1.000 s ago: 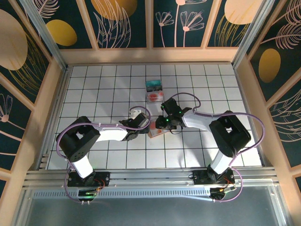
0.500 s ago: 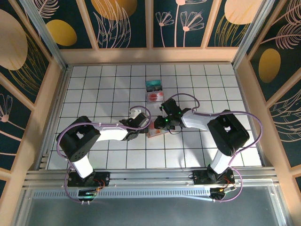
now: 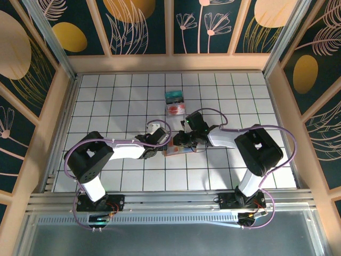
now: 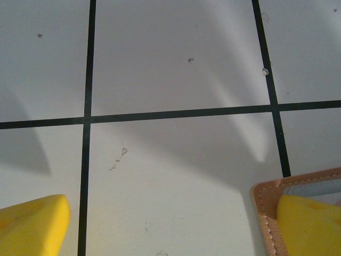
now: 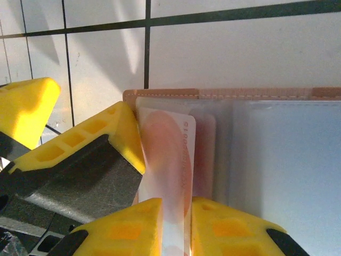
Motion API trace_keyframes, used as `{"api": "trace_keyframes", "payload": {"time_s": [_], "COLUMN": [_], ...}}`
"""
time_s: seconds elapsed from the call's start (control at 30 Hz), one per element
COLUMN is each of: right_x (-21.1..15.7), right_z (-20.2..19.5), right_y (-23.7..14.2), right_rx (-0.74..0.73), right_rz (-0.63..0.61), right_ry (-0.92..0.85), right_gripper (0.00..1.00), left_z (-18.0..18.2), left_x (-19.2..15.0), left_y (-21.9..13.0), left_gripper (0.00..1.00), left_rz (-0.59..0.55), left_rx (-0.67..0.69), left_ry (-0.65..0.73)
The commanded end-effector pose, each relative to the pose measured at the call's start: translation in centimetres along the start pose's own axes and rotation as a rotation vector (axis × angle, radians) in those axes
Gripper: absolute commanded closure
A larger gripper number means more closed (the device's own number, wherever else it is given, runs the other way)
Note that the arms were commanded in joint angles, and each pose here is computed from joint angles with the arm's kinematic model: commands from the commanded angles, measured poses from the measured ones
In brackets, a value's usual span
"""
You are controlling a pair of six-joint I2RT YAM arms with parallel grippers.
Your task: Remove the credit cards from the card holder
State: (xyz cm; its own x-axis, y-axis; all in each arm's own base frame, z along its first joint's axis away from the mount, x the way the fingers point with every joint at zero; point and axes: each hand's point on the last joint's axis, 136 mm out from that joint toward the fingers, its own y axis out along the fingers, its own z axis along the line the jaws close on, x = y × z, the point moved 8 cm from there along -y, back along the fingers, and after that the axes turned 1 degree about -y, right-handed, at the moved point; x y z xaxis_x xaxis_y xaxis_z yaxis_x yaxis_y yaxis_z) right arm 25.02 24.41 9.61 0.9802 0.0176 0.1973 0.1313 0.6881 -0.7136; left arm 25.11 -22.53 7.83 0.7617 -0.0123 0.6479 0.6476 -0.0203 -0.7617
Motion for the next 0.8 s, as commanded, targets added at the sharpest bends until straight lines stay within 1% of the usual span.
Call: {"api": "trace_keyframes", "payload": {"time_s": [0.0, 0.27, 0.3, 0.57, 0.77], "right_x": [0.3, 0.3, 0.3, 0.1, 0.0], "right_z": [0.7, -0.3, -0.4, -1.0, -1.1], "right_y": [0.2, 0.7, 0.7, 0.8, 0.9], "right_rx": [0.089, 0.119, 0.118, 0.120, 0.119], "right_rz": [-0.011, -0.004, -0.004, -0.003, -0.003], "right_ry": [0.003, 0.046, 0.050, 0.076, 0.085], "right_gripper": [0.79, 0.82, 0.82, 0.82, 0.82], "left_z": [0.8, 0.8, 0.8, 0.6, 1.2], "left_x": [-1.0, -0.3, 0.4, 2.0, 1.4], "left_y": [0.3, -0.4, -1.1, -2.7, -2.8], "left_gripper": [0.01, 0.01, 0.01, 0.01, 0.01], "left_rz": [0.061, 0.045, 0.026, -0.013, -0.002], "left_rx": [0.047, 0.042, 0.030, 0.005, 0.025], "left_ry": [0.058, 0.034, 0.021, -0.026, -0.031]}}
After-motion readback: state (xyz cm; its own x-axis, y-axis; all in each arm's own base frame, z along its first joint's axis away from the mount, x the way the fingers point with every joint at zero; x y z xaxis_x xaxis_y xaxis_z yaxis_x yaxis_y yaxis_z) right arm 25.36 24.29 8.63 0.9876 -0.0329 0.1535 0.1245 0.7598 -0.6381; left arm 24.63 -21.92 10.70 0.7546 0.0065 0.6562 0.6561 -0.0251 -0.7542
